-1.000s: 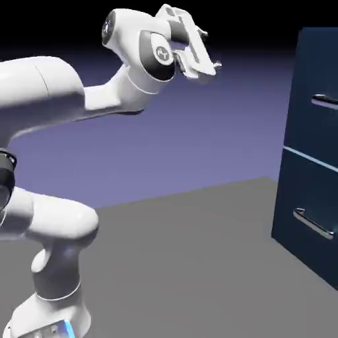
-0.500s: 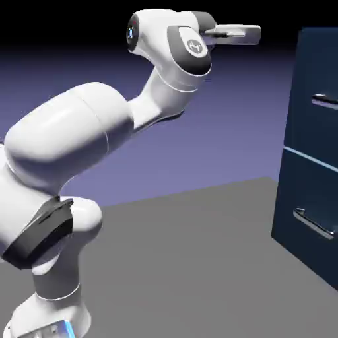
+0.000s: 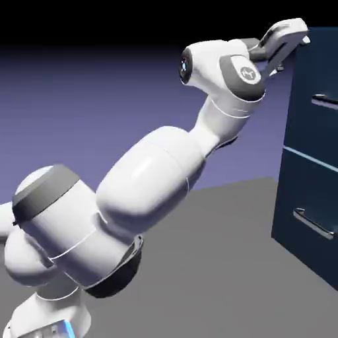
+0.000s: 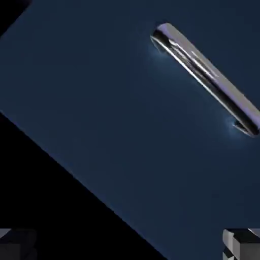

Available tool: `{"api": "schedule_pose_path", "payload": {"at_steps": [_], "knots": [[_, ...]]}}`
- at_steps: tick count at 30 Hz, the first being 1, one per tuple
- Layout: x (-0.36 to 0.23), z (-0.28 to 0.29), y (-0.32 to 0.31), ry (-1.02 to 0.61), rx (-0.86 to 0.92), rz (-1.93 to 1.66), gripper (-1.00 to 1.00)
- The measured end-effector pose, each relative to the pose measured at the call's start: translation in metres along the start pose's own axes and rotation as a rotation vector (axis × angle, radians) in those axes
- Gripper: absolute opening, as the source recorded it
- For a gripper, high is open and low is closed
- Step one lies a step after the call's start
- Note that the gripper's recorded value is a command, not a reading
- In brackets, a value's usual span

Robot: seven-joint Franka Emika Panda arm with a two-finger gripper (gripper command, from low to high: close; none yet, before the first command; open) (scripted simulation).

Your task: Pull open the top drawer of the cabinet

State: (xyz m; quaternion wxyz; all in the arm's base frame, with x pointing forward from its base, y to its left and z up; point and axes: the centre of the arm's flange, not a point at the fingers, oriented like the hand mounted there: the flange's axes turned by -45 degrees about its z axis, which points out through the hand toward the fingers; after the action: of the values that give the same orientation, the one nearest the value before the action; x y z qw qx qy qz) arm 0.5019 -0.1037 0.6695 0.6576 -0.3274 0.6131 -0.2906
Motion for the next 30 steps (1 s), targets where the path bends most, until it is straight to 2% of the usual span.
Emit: {"api": "schedule_pose_path", "payload": {"at_steps": [12, 14, 19, 20, 22, 30], "knots": [[0.055, 0.101, 0.093, 0.081, -0.007, -0.654, 0.0], [0.056, 0.103, 0.095, 0.082, -0.008, -0.665, 0.0], [0.059, 0.147, 0.094, 0.082, -0.008, -0.664, 0.0], [0.06, 0.152, 0.094, 0.082, -0.008, -0.664, -1.0], [0.06, 0.152, 0.094, 0.082, -0.008, -0.664, -1.0], [0.054, 0.083, 0.095, 0.082, -0.007, -0.664, -1.0]]}}
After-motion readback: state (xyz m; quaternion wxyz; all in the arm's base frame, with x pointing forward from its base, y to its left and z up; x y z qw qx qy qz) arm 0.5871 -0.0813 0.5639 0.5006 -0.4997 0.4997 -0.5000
